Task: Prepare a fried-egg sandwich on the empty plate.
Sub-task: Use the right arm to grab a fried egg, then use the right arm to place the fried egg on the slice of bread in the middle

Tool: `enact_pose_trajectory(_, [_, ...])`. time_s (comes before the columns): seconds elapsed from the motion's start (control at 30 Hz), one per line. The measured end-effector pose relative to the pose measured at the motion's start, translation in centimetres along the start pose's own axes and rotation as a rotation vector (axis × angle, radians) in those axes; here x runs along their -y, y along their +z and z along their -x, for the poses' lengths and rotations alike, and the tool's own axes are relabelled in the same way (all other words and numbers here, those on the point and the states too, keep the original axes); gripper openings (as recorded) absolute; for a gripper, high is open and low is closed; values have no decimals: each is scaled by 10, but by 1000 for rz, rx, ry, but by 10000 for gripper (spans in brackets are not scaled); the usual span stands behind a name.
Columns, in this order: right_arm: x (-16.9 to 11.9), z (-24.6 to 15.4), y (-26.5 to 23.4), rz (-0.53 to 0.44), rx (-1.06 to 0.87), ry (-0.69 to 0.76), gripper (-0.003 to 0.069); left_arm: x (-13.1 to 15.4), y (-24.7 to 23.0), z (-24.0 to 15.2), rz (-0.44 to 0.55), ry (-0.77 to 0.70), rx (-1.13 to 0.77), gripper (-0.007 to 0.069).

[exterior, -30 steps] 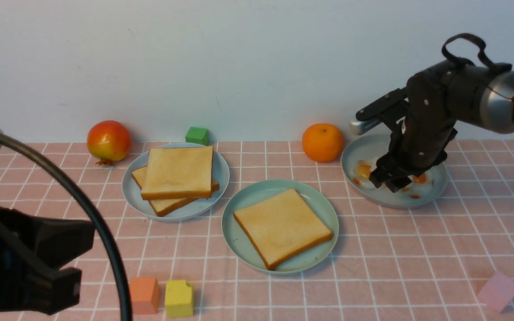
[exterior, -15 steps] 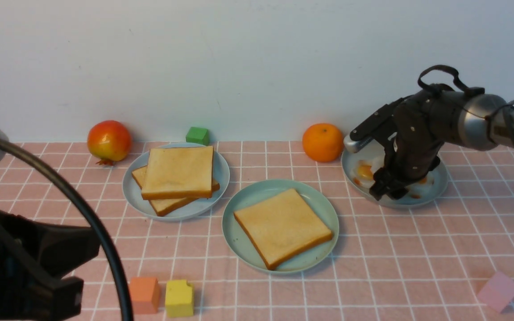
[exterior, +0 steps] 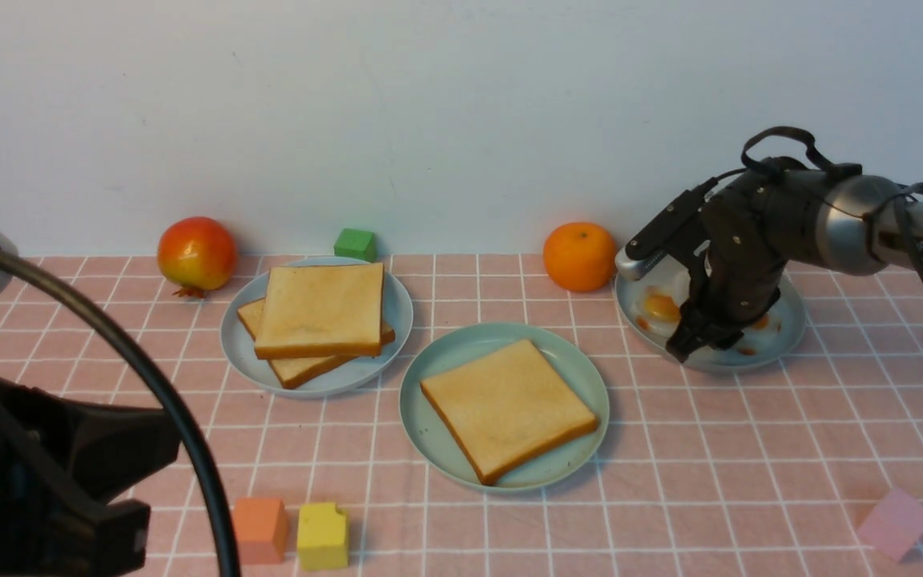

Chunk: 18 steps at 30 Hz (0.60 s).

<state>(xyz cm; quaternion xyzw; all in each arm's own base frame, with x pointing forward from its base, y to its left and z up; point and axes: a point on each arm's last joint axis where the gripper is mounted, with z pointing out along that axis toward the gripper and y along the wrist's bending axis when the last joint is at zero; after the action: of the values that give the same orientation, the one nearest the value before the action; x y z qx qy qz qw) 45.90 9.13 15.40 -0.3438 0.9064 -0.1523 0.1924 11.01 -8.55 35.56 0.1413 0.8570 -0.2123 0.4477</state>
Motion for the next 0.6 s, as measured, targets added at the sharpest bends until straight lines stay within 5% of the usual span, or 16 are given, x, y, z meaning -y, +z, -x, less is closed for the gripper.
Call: enact_pose_trajectory(0.6, [0,7,-35,-17,18,-17,91,1,0,-1,-13,31,-6,12])
